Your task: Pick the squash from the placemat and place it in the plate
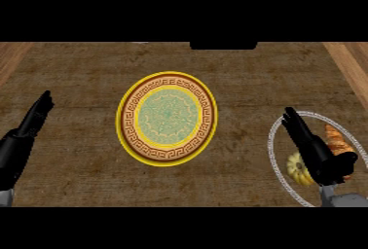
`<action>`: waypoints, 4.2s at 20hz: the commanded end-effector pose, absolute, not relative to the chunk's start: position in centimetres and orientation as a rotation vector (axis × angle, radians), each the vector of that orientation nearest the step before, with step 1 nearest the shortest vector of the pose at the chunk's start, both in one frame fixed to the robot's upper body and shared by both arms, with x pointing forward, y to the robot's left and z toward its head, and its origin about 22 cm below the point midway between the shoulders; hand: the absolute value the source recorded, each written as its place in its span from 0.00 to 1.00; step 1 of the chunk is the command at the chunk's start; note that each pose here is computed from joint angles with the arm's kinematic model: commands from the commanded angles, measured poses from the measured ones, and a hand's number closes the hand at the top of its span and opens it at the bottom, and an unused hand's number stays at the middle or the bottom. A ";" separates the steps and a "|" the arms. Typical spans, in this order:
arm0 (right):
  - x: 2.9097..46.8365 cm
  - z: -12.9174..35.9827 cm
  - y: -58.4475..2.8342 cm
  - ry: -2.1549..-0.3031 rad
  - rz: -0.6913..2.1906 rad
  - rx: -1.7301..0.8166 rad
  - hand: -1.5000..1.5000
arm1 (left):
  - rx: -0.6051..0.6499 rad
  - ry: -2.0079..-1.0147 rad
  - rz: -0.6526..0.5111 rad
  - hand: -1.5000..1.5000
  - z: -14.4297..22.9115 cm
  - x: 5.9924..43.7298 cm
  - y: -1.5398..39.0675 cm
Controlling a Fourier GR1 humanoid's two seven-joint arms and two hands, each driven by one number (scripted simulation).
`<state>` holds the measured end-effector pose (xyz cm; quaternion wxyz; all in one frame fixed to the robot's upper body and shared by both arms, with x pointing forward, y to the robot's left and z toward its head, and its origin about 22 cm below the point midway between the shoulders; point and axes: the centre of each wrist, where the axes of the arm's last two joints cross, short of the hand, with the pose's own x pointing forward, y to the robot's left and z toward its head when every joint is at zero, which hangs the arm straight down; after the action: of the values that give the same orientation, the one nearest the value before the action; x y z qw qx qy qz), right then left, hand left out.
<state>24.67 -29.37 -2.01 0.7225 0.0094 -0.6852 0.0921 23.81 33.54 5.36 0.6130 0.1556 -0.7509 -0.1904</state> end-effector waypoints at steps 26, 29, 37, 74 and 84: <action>13.1 1.2 -21.7 -1.575 0.423 -1.139 0.00 | 0.491 -1.503 -0.270 0.50 -0.7 20.7 33.6; 13.0 2.8 -22.6 -1.403 0.489 -1.219 0.00 | 0.491 -1.494 -0.292 0.50 -0.2 21.0 34.4; 14.8 9.4 -19.3 -1.069 0.530 -1.295 0.00 | 0.469 -1.510 -0.294 0.50 0.5 22.1 34.0; 24.0 6.0 -24.3 -0.541 0.798 -1.075 0.00 | 0.467 -1.520 -0.308 0.50 -0.2 21.3 32.4; 23.3 4.1 -25.6 -0.644 0.815 -1.045 1.00 | 0.474 -1.523 -0.299 0.50 -1.4 21.0 33.7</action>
<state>23.12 -25.19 3.92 0.7465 -0.4831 -0.2729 0.3672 21.57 33.69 -0.63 0.6924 0.2116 -0.6773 -0.1309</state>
